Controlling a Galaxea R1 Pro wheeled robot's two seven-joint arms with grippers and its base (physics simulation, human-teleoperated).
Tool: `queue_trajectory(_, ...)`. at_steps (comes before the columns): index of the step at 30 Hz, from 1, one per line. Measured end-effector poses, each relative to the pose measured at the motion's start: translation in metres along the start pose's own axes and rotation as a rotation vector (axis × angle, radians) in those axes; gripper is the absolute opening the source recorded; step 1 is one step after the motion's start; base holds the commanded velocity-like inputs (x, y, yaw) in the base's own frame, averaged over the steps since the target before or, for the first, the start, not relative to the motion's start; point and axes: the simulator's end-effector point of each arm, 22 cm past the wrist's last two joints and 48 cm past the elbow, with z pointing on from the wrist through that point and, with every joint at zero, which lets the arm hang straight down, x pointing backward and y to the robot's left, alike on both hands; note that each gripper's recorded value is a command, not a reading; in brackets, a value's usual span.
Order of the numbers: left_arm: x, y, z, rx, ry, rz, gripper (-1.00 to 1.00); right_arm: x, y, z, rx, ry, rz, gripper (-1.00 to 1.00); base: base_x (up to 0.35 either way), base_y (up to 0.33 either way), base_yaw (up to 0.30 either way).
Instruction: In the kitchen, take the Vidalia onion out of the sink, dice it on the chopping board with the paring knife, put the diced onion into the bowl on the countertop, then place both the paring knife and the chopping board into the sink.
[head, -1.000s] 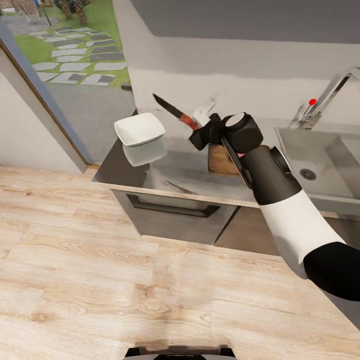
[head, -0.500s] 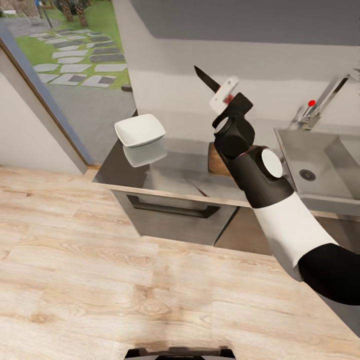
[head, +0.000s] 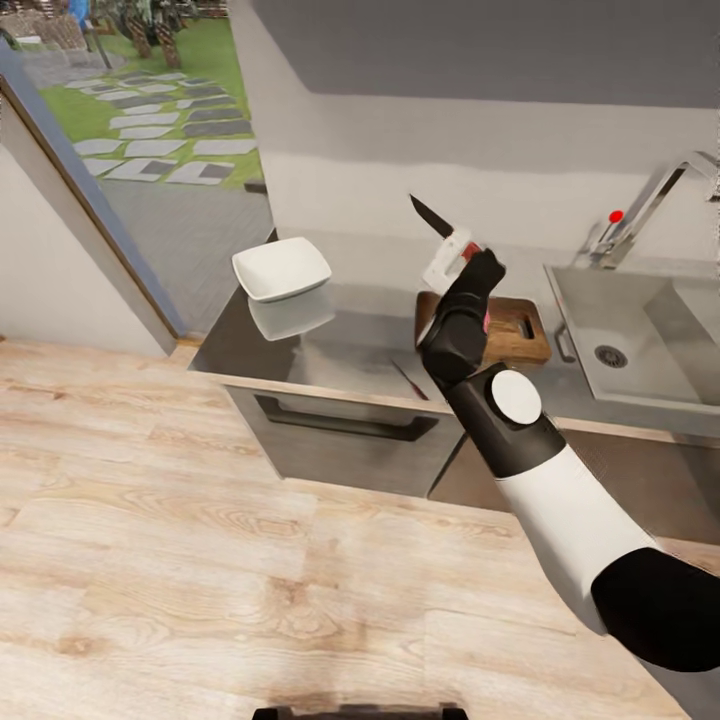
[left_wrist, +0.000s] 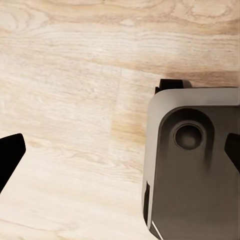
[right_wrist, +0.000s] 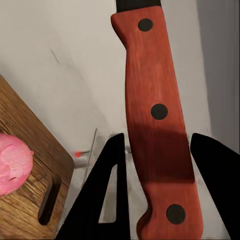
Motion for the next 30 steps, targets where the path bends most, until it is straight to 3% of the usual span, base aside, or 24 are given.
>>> queue_trajectory(11, -0.008, 0.0, -0.001, 0.0, -0.018, -0.003, 1.0, 0.02, -0.011, -0.015, 0.142, 0.025, -0.03, -1.0, 0.0, 0.0, 0.0)
queue_trajectory(18, -0.013, -0.001, -0.002, 0.002, -0.029, -0.004, 1.0, 0.036, -0.044, -0.017, 0.26, 0.067, -0.007, -1.0, 0.0, 0.0, 0.0)
queue_trajectory(22, -0.017, -0.002, -0.002, 0.003, -0.037, -0.006, 1.0, 0.05, -0.056, -0.015, 0.277, 0.111, 0.033, -1.0, 0.0, 0.0, 0.0)
queue_trajectory(30, -0.025, -0.005, -0.003, 0.008, -0.057, -0.009, 1.0, 0.069, -0.061, -0.02, 0.309, 0.149, 0.041, -1.0, 0.0, 0.0, 0.0)
